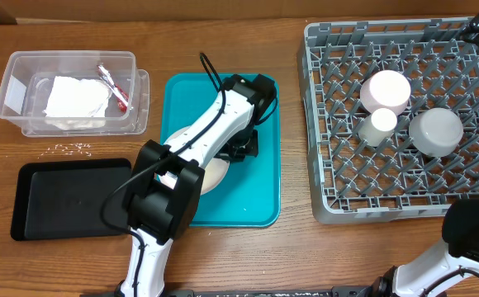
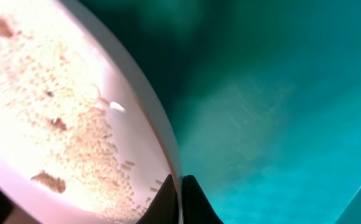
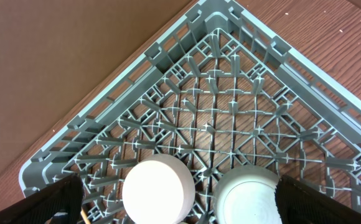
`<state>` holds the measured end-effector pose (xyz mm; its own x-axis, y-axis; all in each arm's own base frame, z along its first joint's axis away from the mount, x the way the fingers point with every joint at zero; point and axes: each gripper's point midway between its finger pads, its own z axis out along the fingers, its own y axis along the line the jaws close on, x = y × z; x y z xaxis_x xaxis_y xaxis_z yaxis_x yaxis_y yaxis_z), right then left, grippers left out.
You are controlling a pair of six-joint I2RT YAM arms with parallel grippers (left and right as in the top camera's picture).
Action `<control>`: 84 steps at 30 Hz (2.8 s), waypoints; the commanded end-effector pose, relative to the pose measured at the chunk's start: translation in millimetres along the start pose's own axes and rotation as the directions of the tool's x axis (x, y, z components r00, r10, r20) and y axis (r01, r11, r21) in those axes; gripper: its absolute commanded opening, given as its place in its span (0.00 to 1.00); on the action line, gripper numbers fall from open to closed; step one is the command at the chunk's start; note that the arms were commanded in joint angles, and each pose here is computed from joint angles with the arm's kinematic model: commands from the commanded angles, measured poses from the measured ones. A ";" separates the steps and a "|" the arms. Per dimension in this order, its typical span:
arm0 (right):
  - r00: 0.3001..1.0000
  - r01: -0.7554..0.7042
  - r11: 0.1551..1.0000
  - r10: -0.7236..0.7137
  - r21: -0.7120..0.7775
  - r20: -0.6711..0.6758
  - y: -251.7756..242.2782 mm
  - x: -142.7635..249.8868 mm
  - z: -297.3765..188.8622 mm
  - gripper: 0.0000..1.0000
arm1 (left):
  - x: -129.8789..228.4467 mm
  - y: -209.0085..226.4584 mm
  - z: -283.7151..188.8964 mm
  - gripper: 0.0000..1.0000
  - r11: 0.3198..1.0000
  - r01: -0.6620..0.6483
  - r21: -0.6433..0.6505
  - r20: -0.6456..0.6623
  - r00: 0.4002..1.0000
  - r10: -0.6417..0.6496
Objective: Sort waste into correct bins and load items into the dishwasher
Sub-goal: 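Lift the plate and carry it left over the black tray, then tilt the plate with the left gripper to pour rice onto the black tray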
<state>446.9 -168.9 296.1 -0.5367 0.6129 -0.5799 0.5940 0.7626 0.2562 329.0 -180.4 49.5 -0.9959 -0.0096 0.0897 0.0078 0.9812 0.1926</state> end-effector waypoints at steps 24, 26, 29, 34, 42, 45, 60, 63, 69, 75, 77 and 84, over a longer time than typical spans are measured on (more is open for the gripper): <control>1.000 -0.006 1.000 0.006 -0.008 0.008 1.0 -1.9 -2.8 1.00 | -53.7 159.4 -72.1 0.04 0.867 0.486 -0.106 0.102 0.873 -0.477; 1.000 -0.006 1.000 0.006 -0.008 0.007 1.1 -1.8 -2.8 1.00 | -55.1 175.4 -70.6 0.04 0.845 0.527 -0.090 0.084 0.850 -0.520; 1.000 -0.006 1.000 0.006 -0.008 0.007 1.1 -1.8 -2.8 1.00 | -55.9 190.5 -69.0 0.04 0.814 0.579 -0.040 0.045 0.815 -0.577; 1.000 -0.006 1.000 0.006 -0.008 0.007 1.1 -1.8 -2.8 1.00 | -54.7 217.2 -67.7 0.04 0.764 0.646 0.002 0.010 0.764 -0.646; 1.000 -0.006 1.000 0.006 -0.008 0.007 1.1 -1.8 -2.8 1.00 | -55.9 232.8 -72.1 0.04 0.722 0.675 0.151 -0.072 0.736 -0.673; 1.000 -0.006 1.000 0.006 -0.008 0.007 1.1 -1.8 -2.8 1.00 | -54.3 241.2 -74.0 0.04 0.695 0.692 0.193 -0.101 0.719 -0.688; 1.000 -0.006 1.000 0.006 -0.008 0.007 1.1 -1.8 -2.8 1.00 | -47.4 277.9 -75.3 0.04 0.562 0.730 0.389 -0.246 0.670 -0.701; 1.000 -0.006 1.000 0.006 -0.008 0.007 1.1 -1.8 -2.8 1.00 | -43.2 286.7 -73.5 0.04 0.541 0.747 0.386 -0.261 0.652 -0.712; 1.000 -0.006 1.000 0.006 -0.008 0.007 1.1 -1.8 -2.8 1.00 | -45.7 285.2 -84.5 0.04 0.477 0.706 0.524 -0.312 0.680 -0.664; 1.000 -0.006 1.000 0.006 -0.008 0.008 1.1 -1.9 -2.8 1.00 | -44.7 295.1 -93.2 0.05 0.382 0.694 0.610 -0.354 0.670 -0.652; 1.000 -0.006 1.000 0.006 -0.008 0.007 1.1 -1.8 -2.8 1.00 | -44.2 300.4 -93.9 0.04 0.363 0.692 0.624 -0.357 0.665 -0.656; 1.000 -0.006 1.000 0.006 -0.008 0.007 1.1 -1.8 -2.8 1.00 | -43.5 309.8 -96.9 0.04 0.312 0.684 0.659 -0.369 0.656 -0.659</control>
<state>446.6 -168.8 295.8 -0.5372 0.6139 -0.5784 0.5949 0.7619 0.2561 380.0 110.6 171.0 -0.5840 -0.7351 0.3445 -0.7928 0.4254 -0.4364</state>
